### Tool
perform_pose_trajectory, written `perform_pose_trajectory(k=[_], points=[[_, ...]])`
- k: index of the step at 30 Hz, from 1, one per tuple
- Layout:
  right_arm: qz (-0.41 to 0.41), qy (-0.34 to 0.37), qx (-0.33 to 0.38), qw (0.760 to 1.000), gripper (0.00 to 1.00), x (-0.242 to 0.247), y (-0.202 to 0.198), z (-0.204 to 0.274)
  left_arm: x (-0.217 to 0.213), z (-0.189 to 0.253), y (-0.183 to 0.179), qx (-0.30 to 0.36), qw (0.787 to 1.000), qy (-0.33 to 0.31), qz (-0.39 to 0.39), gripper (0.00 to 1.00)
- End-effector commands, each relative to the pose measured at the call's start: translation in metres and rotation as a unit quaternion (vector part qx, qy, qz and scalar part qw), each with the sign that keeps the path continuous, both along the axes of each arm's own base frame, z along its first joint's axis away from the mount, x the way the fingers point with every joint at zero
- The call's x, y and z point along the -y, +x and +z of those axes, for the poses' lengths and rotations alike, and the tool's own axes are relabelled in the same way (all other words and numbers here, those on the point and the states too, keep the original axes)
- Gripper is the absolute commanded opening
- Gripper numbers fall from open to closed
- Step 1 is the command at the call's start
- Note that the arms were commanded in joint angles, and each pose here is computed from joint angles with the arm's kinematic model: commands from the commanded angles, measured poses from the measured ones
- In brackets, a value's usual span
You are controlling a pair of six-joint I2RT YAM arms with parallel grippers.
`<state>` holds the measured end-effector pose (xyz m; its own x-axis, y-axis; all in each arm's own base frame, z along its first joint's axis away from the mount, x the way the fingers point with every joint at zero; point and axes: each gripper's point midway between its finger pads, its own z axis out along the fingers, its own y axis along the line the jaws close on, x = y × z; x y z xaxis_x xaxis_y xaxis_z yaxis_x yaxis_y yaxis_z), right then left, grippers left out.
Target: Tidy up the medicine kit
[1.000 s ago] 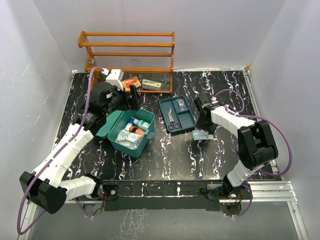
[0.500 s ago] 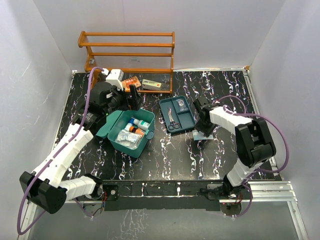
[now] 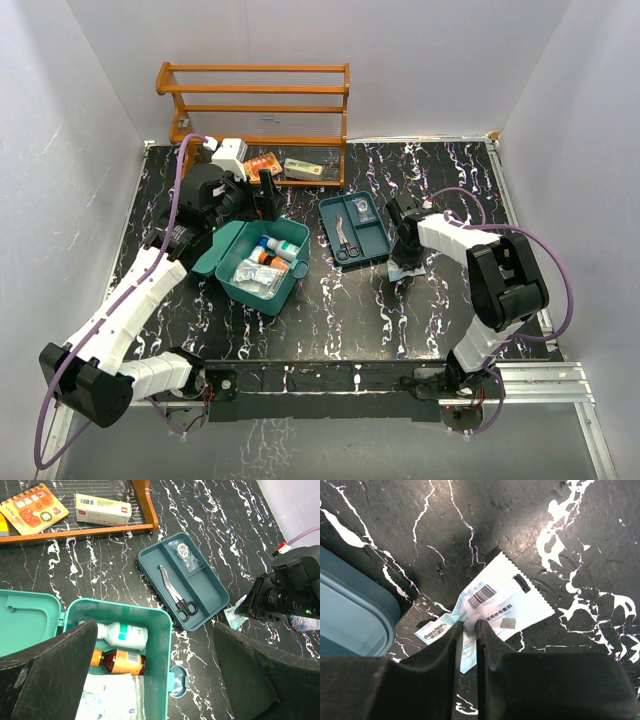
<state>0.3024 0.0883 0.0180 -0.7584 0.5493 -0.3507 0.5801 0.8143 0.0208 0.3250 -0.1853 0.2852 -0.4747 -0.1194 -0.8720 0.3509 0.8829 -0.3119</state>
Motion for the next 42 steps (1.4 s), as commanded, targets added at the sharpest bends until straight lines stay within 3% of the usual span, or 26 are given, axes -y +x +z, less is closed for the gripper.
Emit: perform_pose_trajectory(k=[1, 6, 13, 17, 22, 24, 28, 30, 36, 42], points=[[0.078, -0.007, -0.03, 0.997, 0.09, 0.006, -0.009, -0.015, -0.002, 0.015, 0.002, 0.019, 1.0, -0.002, 0.003, 0.99], [0.114, -0.013, -0.02, 0.993, 0.0, 0.006, 0.0, -0.001, -0.003, 0.016, 0.001, 0.019, 1.0, -0.003, 0.003, 0.99], [0.193, -0.012, 0.025, 0.981, 0.0, -0.003, 0.025, 0.031, -0.003, 0.016, 0.003, 0.02, 1.0, -0.002, 0.004, 0.99], [0.261, -0.005, 0.054, 0.964, 0.03, -0.015, 0.031, 0.042, -0.001, 0.015, 0.003, 0.019, 1.0, -0.003, 0.002, 0.99], [0.264, -0.013, 0.042, 0.964, 0.06, -0.01, 0.016, 0.038, -0.005, 0.014, 0.001, 0.017, 1.0, 0.001, 0.008, 0.99], [0.267, -0.019, 0.022, 0.963, 0.17, -0.006, 0.007, 0.032, -0.006, 0.013, 0.001, 0.017, 1.0, 0.004, 0.009, 0.99], [0.235, -0.067, -0.007, 0.97, 0.39, 0.015, -0.001, 0.033, -0.005, 0.014, 0.003, 0.018, 1.0, 0.003, 0.009, 0.99], [0.218, -0.071, 0.0, 0.973, 0.42, 0.016, 0.001, 0.038, -0.004, 0.014, 0.004, 0.018, 1.0, 0.003, 0.007, 0.99], [0.095, -0.022, 0.038, 0.994, 0.32, 0.005, 0.007, 0.042, -0.001, 0.014, 0.005, 0.017, 1.0, -0.002, 0.003, 0.99], [0.003, 0.006, 0.055, 0.998, 0.27, -0.002, 0.017, 0.027, -0.001, 0.014, 0.004, 0.017, 1.0, -0.002, 0.002, 0.99]])
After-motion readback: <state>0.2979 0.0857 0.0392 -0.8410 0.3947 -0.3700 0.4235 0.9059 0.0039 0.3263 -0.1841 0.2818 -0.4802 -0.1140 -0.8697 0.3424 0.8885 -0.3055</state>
